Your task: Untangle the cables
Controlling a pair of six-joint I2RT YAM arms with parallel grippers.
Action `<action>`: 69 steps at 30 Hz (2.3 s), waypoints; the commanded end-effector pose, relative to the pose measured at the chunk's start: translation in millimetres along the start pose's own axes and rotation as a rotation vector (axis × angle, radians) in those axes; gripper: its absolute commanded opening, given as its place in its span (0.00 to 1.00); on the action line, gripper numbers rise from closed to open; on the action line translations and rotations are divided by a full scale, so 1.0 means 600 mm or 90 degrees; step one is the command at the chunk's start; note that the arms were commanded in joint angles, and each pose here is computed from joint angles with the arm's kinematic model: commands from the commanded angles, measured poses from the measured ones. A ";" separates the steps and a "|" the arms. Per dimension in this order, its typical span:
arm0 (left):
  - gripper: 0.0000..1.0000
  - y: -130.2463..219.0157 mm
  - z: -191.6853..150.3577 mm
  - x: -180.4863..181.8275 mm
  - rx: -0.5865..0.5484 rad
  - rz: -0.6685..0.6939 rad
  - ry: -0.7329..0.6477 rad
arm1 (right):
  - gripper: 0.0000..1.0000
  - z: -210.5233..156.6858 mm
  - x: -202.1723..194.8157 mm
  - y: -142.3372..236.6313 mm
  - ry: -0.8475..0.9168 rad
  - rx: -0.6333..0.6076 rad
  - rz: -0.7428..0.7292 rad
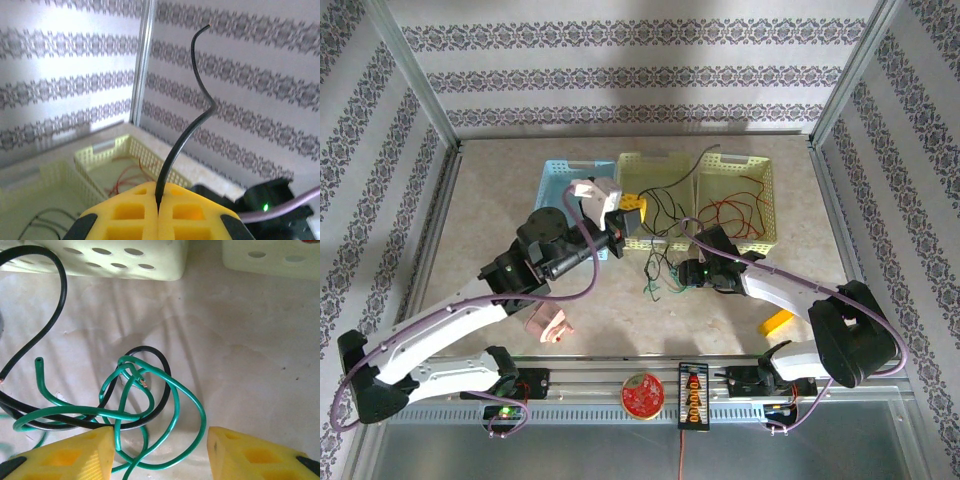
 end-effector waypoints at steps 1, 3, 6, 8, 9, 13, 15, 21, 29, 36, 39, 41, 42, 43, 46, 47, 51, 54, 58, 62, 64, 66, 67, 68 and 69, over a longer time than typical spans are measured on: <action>0.00 0.022 0.071 0.022 -0.123 0.056 -0.012 | 0.52 0.006 -0.004 0.010 -0.011 -0.027 0.001; 0.00 0.020 0.072 0.028 -0.132 0.075 -0.014 | 0.52 0.006 -0.006 0.014 -0.014 -0.033 0.003; 0.00 0.005 0.069 0.032 -0.126 0.079 -0.015 | 0.51 0.006 -0.007 0.017 -0.015 -0.040 0.006; 0.00 -0.008 0.066 0.033 -0.125 0.068 -0.006 | 0.51 0.005 -0.008 0.019 -0.016 -0.043 0.006; 0.00 -0.013 0.064 0.034 -0.126 0.060 0.003 | 0.51 0.005 -0.008 0.020 -0.016 -0.044 0.007; 0.00 -0.035 0.057 0.055 -0.147 -0.027 0.104 | 0.51 0.004 -0.011 0.025 -0.017 -0.053 0.007; 0.00 -0.058 0.035 0.060 -0.084 -0.024 0.114 | 0.51 0.003 -0.013 0.027 -0.019 -0.057 0.008; 0.00 -0.119 -0.093 0.034 0.136 -0.051 0.166 | 0.52 0.003 -0.018 0.030 -0.027 -0.064 0.005; 0.00 -0.101 -0.213 0.000 0.320 -0.005 0.154 | 0.52 0.005 -0.022 0.030 -0.036 -0.064 0.002; 0.00 -0.084 -0.260 -0.027 0.414 -0.062 0.132 | 0.52 0.009 -0.020 0.029 -0.041 -0.060 0.006; 0.00 -0.083 -0.253 -0.051 0.409 -0.155 0.145 | 0.52 0.012 -0.018 0.029 -0.043 -0.061 0.008; 0.00 -0.081 -0.241 -0.072 0.396 -0.233 0.153 | 0.52 0.013 -0.018 0.029 -0.044 -0.061 0.007; 0.00 -0.078 -0.235 -0.082 0.390 -0.273 0.156 | 0.52 0.013 -0.019 0.029 -0.045 -0.060 0.006; 0.00 -0.076 -0.229 -0.093 0.384 -0.313 0.157 | 0.52 0.015 -0.019 0.029 -0.045 -0.060 0.007; 0.00 -0.068 -0.200 -0.116 0.352 -0.417 0.172 | 0.52 0.018 -0.021 0.031 -0.047 -0.063 0.005; 0.00 -0.066 -0.189 -0.120 0.339 -0.444 0.176 | 0.52 0.019 -0.021 0.032 -0.050 -0.064 0.005; 0.00 -0.057 -0.139 -0.122 0.265 -0.479 0.160 | 0.52 0.020 -0.025 0.033 -0.054 -0.066 0.005; 0.00 -0.046 -0.098 -0.107 0.195 -0.434 0.120 | 0.52 0.018 -0.028 0.033 -0.056 -0.065 0.004; 0.00 -0.022 -0.046 -0.066 0.100 -0.290 0.064 | 0.52 0.014 -0.033 0.033 -0.060 -0.063 0.002; 0.00 0.019 0.004 -0.013 0.001 -0.121 0.037 | 0.52 0.013 -0.035 0.034 -0.063 -0.065 0.003; 0.00 0.040 0.024 0.010 -0.046 -0.051 0.035 | 0.52 0.013 -0.037 0.034 -0.064 -0.067 0.003; 0.00 0.059 0.039 0.028 -0.082 0.003 0.034 | 0.52 0.013 -0.037 0.034 -0.065 -0.066 0.003; 0.00 0.067 0.046 0.036 -0.098 0.029 0.034 | 0.52 0.013 -0.036 0.033 -0.065 -0.066 0.005; 0.00 0.075 0.051 0.043 -0.111 0.051 0.035 | 0.52 0.013 -0.036 0.033 -0.067 -0.067 0.005; 0.00 0.081 0.055 0.048 -0.123 0.067 0.036 | 0.52 0.013 -0.036 0.033 -0.067 -0.067 0.007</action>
Point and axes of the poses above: each hand's point on the last joint's axis, 136 mm out from that joint toward the fingers, its own y axis back along the fingers, its own x axis along the line the jaws close on, z = x × y, the point moved 8 cm from there along y, back along the fingers, and after that the axes turned 14 degrees about -y, right-handed, at the moved point
